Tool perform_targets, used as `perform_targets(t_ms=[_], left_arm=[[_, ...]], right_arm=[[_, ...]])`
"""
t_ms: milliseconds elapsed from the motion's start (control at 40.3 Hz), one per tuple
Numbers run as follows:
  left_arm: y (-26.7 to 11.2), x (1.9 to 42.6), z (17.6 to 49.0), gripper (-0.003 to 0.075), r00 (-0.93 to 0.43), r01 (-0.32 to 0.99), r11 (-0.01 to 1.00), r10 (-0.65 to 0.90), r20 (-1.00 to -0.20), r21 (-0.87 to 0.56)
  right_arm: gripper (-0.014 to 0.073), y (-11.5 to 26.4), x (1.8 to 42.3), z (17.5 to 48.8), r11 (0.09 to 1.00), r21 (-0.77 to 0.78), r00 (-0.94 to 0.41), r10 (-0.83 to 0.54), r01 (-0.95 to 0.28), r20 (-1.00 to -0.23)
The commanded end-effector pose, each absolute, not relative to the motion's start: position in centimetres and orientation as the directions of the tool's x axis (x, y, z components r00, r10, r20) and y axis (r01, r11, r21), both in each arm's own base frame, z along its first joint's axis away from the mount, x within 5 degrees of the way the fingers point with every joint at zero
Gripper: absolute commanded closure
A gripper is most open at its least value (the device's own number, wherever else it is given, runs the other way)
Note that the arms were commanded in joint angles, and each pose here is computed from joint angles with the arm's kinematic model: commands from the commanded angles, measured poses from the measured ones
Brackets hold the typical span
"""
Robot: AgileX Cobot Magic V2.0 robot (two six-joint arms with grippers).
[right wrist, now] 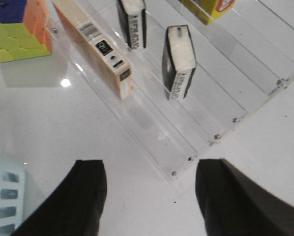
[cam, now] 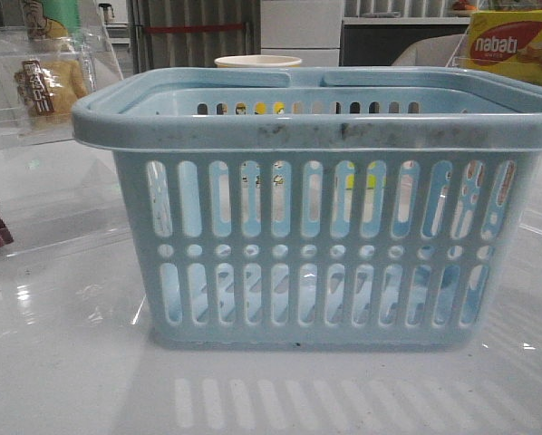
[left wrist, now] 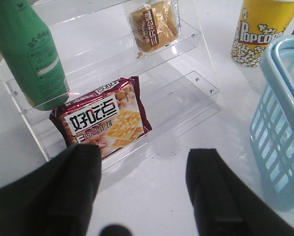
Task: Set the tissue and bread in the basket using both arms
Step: 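Grasp the white tissue pack on the shelf with the right gripper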
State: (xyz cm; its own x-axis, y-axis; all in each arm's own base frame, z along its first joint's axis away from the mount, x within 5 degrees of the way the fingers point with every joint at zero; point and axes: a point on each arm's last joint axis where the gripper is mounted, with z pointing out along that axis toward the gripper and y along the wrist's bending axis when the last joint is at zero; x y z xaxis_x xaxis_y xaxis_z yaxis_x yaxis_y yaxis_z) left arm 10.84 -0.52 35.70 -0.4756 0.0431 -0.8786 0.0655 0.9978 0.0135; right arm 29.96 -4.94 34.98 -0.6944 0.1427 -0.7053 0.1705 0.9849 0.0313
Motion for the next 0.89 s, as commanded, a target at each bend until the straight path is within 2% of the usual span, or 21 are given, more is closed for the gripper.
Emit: perform_targets(t_ms=[0, 273, 521, 868], left_arm=[[-0.6, 11.2, 37.0, 0.0267, -0.396, 0.068, 0.998, 0.026, -0.918, -0.001], [-0.6, 11.2, 37.0, 0.0267, -0.396, 0.068, 0.998, 0.026, -0.918, -0.001], [-0.6, 11.2, 37.0, 0.0267, -0.396, 0.068, 0.998, 0.026, -0.918, -0.001], [-0.6, 11.2, 37.0, 0.0267, -0.396, 0.068, 0.998, 0.025, -0.918, -0.003]], right_arm=[[0.0088, -6.6, 31.3, 36.4, 0.978, 0.018, -0.631, 0.148, 0.209, -0.762], [0.0088, -8.6, 35.4, 32.7, 0.969, 0.025, -0.650, 0.183, 0.244, -0.737], [0.0088, -9.1, 38.2, 29.8, 0.962, 0.082, -0.597, 0.227, 0.260, -0.770], [0.0088, -9.7, 40.8, 27.9, 0.938, 0.177, -0.467, 0.304, 0.297, -0.830]])
